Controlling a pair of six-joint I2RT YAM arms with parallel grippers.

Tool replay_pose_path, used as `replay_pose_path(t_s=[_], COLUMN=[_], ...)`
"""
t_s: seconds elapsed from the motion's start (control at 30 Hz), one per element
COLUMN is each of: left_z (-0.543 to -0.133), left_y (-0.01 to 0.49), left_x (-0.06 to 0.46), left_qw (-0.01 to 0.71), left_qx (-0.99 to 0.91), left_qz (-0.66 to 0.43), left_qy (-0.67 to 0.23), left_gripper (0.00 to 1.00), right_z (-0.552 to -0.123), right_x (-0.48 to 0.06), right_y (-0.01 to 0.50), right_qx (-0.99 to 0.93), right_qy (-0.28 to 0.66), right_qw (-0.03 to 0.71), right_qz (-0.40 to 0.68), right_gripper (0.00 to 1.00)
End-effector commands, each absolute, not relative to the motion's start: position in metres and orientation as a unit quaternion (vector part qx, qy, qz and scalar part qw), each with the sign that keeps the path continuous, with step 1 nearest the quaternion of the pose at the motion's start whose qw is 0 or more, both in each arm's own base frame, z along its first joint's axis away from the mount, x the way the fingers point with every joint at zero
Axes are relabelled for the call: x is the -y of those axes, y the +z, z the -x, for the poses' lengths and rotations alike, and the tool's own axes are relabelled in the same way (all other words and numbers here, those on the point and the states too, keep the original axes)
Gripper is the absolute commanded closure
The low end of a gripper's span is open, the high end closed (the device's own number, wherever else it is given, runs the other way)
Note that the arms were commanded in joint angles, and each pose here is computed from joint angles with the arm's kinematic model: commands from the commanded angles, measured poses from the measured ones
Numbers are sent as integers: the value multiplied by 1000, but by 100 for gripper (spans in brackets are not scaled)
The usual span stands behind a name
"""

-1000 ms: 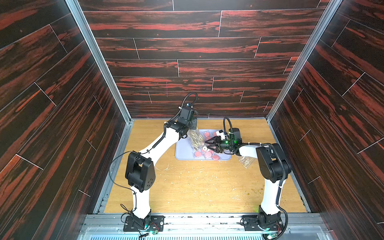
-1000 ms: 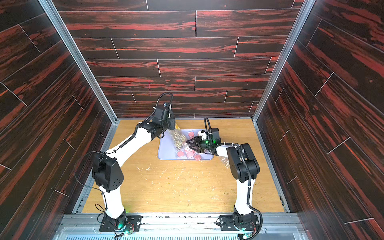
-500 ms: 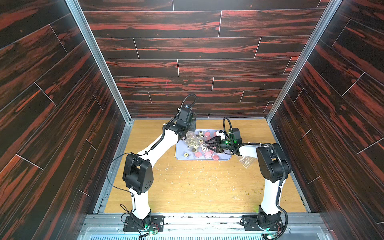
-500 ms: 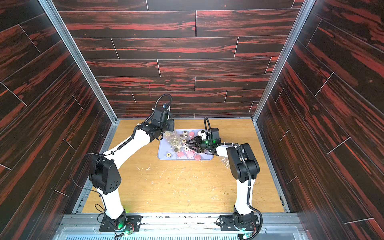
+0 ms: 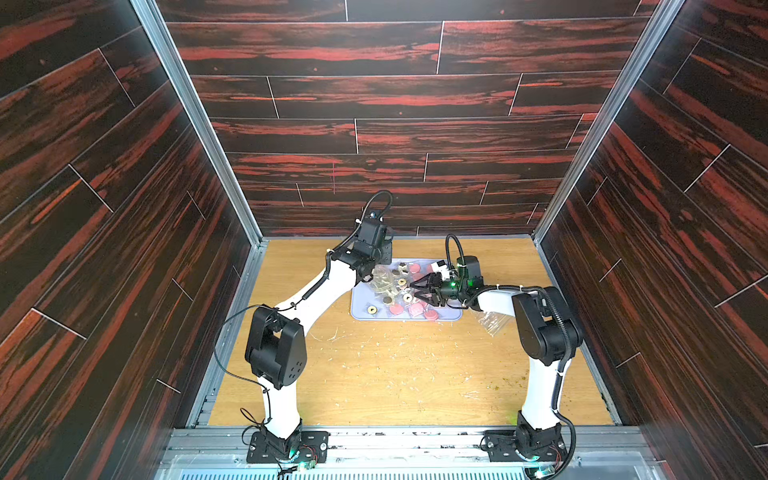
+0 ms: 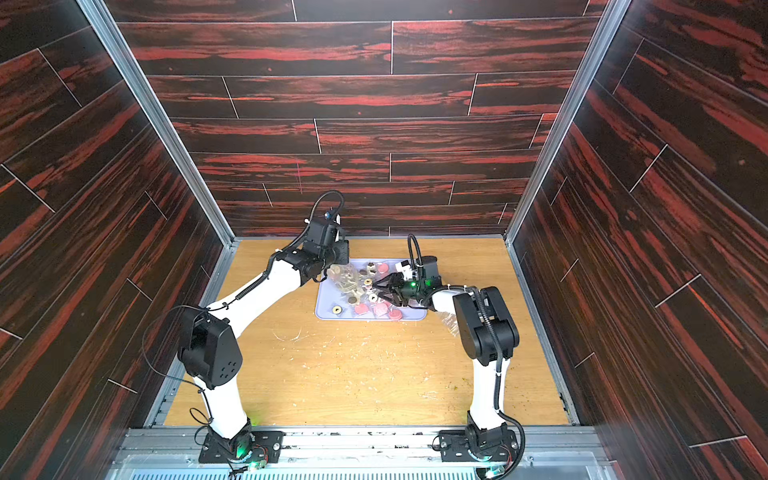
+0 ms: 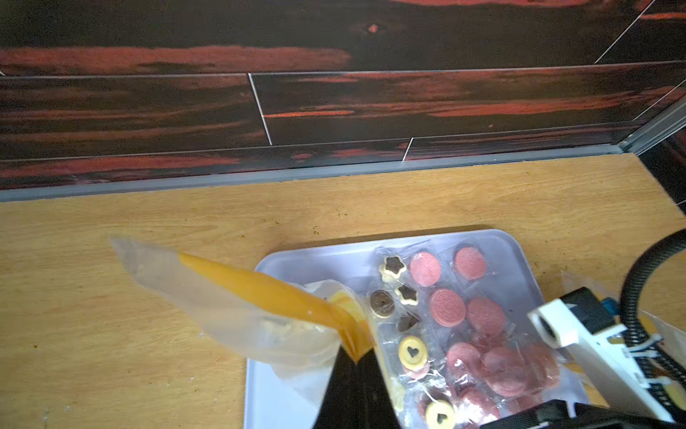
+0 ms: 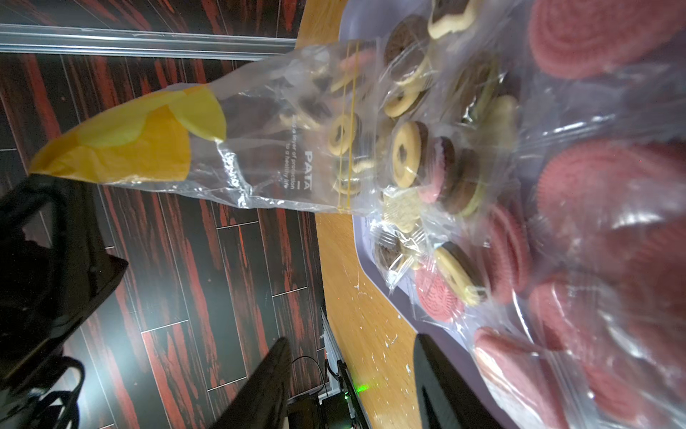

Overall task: Pour cookies out of the ziploc bag
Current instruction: 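Pour the cookies out of the ziploc bag onto the tray.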

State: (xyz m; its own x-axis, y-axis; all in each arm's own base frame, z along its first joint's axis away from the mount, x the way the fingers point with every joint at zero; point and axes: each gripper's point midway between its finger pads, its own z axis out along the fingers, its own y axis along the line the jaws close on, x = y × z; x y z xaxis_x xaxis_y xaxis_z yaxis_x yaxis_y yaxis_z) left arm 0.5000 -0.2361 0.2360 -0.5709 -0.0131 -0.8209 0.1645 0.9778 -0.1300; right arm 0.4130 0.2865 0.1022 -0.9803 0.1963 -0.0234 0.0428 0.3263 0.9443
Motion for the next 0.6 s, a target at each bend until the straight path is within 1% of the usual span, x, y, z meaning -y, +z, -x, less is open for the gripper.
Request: replay_pose_path(t_s=[0.0, 0.33, 0.57], left_z=[-487, -478, -476], left_y=[273, 285, 285], left_x=[243, 262, 266], left_qw=[484, 488, 487], left_qx=[-865, -861, -861], left_qz=[-37, -48, -49], left_qy=[-127, -138, -139], left_gripper=[100, 100, 100], right_z=[-412, -410, -409], right_x=[-292, -291, -291], right_y=[133, 133, 132], right_qx=[-803, -803, -804], right_qy=[588, 587, 587], right_qw=[88, 88, 87], right_qz=[-47, -48, -49], right_gripper=[44, 44, 44])
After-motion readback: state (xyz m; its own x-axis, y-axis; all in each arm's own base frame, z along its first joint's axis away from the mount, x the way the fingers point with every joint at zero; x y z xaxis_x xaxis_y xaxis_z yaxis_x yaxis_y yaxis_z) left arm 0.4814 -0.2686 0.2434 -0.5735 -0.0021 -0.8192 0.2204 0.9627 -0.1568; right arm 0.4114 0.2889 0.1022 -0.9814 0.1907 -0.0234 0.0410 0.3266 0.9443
